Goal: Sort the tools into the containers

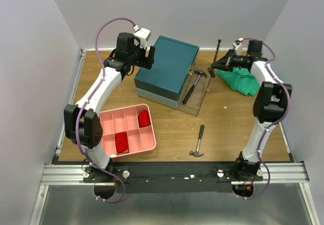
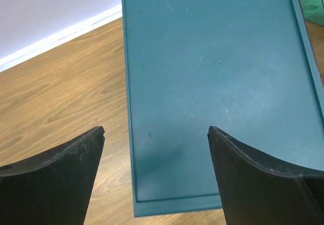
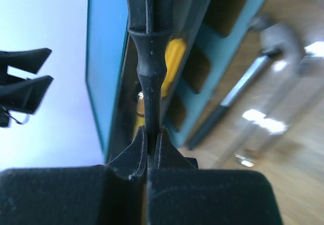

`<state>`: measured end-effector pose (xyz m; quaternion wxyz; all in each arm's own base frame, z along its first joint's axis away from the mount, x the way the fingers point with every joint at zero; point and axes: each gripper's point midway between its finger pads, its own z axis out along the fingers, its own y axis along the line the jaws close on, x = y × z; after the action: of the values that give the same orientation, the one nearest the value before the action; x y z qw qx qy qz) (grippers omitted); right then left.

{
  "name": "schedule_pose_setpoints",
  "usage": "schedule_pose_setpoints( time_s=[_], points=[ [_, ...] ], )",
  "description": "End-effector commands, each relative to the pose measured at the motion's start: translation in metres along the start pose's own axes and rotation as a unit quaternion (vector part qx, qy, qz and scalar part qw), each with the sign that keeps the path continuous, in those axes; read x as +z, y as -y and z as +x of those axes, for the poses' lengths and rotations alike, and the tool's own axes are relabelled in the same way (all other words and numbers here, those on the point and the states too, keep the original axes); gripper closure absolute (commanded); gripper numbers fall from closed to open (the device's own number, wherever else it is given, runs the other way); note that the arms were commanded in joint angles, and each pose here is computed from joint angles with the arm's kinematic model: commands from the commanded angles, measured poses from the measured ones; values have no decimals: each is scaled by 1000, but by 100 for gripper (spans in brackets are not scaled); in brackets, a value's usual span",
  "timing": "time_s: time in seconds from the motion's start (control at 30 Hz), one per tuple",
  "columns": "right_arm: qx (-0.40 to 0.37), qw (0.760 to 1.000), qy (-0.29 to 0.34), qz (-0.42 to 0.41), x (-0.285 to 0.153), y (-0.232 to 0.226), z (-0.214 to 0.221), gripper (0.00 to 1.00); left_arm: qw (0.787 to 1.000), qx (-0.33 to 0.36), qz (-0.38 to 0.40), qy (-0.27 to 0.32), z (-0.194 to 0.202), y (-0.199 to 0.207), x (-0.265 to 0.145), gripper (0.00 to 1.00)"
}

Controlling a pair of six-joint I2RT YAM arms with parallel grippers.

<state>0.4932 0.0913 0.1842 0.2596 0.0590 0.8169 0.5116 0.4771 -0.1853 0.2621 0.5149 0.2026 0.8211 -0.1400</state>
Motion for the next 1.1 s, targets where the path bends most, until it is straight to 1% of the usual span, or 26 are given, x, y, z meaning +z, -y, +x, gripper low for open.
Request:
schedule_pose_setpoints(
  time_s=[0.0,0.1,0.13,0.17,0.23,0.27,0.33,0.37,0.4,0.43,0.47,0.57,0.6,0.67,0.7,0.73,0.77,0.8,0.83,0.87,0.9,0.93,0.97,1.0,1.03,1.07],
  points=[
    [61,998,-30,-17,40,-32,16,99,999,26,-19,9,-6,-3,-21,6],
    [89,994,-53,24,56,-14,41,99,999,28,-22,6,-4,-4,-23,6],
    [101,992,-47,61,57,2,46,99,999,28,-23,8,-4,-4,-24,6],
    [118,988,-53,83,55,11,53,99,999,28,-24,5,-3,-5,-23,6],
    [117,984,-62,121,59,22,68,99,999,29,-24,7,-4,-5,-25,6],
    [126,980,-71,136,57,29,78,89,999,29,-24,7,-4,-5,-25,6],
    [127,978,-72,151,55,34,83,77,999,28,-23,9,-6,-4,-24,6],
    [133,975,-75,161,53,38,87,65,999,27,-23,8,-5,-4,-25,6],
    [130,975,-78,163,54,38,89,60,999,26,-21,8,-5,-4,-24,6],
    [128,977,-82,152,54,35,90,57,999,26,-21,9,-6,-3,-23,6],
    [124,978,-83,147,55,31,90,51,999,25,-19,11,-7,-3,-23,6],
    [98,984,-79,123,51,12,82,44,999,23,-19,13,-9,-3,-21,6],
    [72,988,-75,111,49,2,73,43,999,23,-18,13,-9,-3,-21,6],
    [45,993,-78,80,42,-23,68,43,1000,22,-17,13,-9,-2,-21,6],
    [9,995,-77,67,36,-30,64,43,1000,22,-16,15,-10,-2,-21,6],
    [-30,996,-78,44,30,-46,60,43,999,22,-18,15,-10,-2,-22,6],
    [-58,993,-92,34,21,-58,66,43,1000,21,-17,15,-10,-2,-22,6],
    [-163,980,-109,17,16,-59,70,43,1000,20,-18,14,-9,-2,-22,6],
    [-222,968,-119,15,9,-63,72,43,1000,21,-18,14,-8,-2,-22,6],
    [-244,958,-150,20,0,-57,90,43,999,21,-19,16,-8,-2,-23,6],
    [-355,922,-156,8,-10,-59,94,43,1000,21,-19,15,-8,-2,-22,6],
    [-400,901,-167,8,-17,-52,102,43,1000,21,-19,15,-7,-2,-22,6],
    [-418,885,-204,0,-27,-37,131,43,1000,20,-19,14,-6,-3,-21,6],
    [-516,828,-218,-25,-32,-28,138,42,1000,20,-19,14,-5,-3,-21,6],
    [-567,792,-224,-33,-43,-30,146,42,1000,18,-19,13,-4,-2,-20,6],
    [-568,775,-272,-58,-56,-17,181,42,1000,16,-19,14,-4,-2,-20,6]
  ],
)
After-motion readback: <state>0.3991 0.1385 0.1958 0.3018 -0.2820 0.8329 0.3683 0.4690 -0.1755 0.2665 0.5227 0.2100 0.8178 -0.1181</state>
